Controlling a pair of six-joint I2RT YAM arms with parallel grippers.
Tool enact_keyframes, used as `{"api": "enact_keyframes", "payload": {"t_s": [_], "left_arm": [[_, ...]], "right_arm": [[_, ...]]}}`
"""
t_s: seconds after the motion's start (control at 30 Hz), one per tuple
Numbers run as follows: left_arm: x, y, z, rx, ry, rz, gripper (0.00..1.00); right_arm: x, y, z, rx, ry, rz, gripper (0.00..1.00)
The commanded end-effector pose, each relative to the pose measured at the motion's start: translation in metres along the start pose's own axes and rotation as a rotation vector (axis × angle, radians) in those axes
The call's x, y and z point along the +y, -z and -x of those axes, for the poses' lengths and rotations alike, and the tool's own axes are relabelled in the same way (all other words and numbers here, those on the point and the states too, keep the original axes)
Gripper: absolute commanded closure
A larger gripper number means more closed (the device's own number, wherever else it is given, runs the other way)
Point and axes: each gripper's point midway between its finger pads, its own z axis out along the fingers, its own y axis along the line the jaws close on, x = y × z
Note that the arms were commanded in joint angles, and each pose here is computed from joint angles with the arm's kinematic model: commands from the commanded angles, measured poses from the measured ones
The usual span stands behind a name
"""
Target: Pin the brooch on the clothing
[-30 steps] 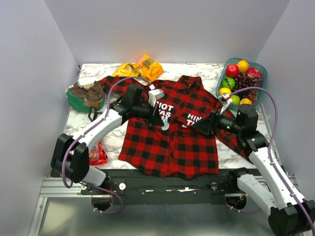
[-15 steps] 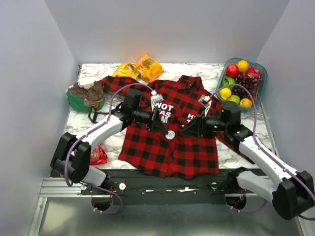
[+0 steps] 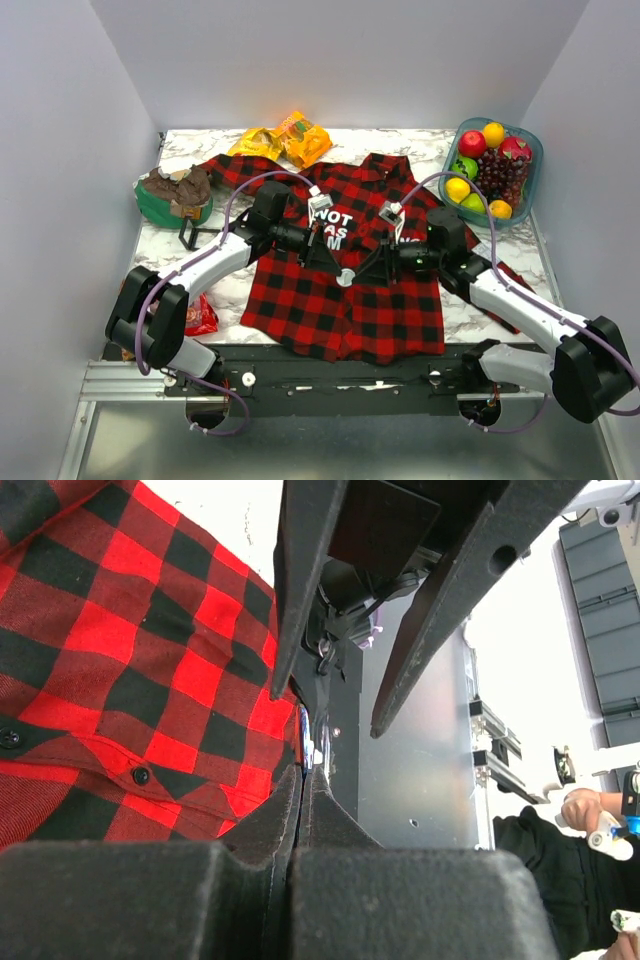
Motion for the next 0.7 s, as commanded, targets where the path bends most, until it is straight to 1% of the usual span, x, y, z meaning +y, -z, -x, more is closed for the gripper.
{"api": "enact_keyframes", "payload": {"t_s": [0.0,0.07,0.17,0.2,0.27,0.3,0.37,0.4,0.47,0.5,0.6,0.63,0.67], "left_arm": [[-0.009,0.002,0.002,0.001,-0.035,-0.042,1.00],[-0.009,0.002,0.001,0.003,-0.033,-0.047,1.00],[-0.010,0.001,0.000,0.006,-0.035,-0.050,1.00],[-0.011,0.000,0.000,0.007,-0.036,-0.051,1.00],[-0.011,0.000,-0.001,0.009,-0.036,-0.053,1.00],[-0.012,-0.001,-0.002,0.012,-0.037,-0.055,1.00],[-0.013,-0.001,-0.002,0.013,-0.037,-0.057,1.00],[-0.013,-0.001,-0.003,0.013,-0.037,-0.059,1.00],[-0.013,-0.002,-0.003,0.014,-0.041,-0.058,1.00],[-0.013,-0.002,-0.003,0.014,-0.041,-0.058,1.00],[-0.017,-0.003,-0.004,0.016,-0.053,-0.066,1.00],[-0.018,-0.002,-0.003,0.013,-0.061,-0.065,1.00],[-0.017,-0.003,-0.004,0.015,-0.055,-0.064,1.00]], "right_arm": [[0.010,-0.006,0.014,-0.021,0.055,0.049,0.48],[0.010,-0.007,0.013,-0.021,0.054,0.054,0.49],[0.012,-0.010,0.013,-0.021,0.052,0.065,0.56],[0.012,-0.011,0.012,-0.017,0.044,0.070,0.60],[0.014,-0.013,0.013,-0.019,0.046,0.082,0.65],[0.015,-0.014,0.013,-0.019,0.041,0.085,0.69],[0.016,-0.016,0.012,-0.014,0.041,0.092,0.74],[0.017,-0.016,0.012,-0.014,0.042,0.095,0.79],[0.018,-0.017,0.013,-0.016,0.043,0.095,0.84],[0.019,-0.017,0.013,-0.016,0.041,0.097,0.90],[0.019,-0.018,0.012,-0.025,0.042,0.104,0.95],[0.020,-0.018,0.012,-0.029,0.031,0.108,0.99],[0.021,-0.018,0.012,-0.038,0.036,0.113,0.99]]}}
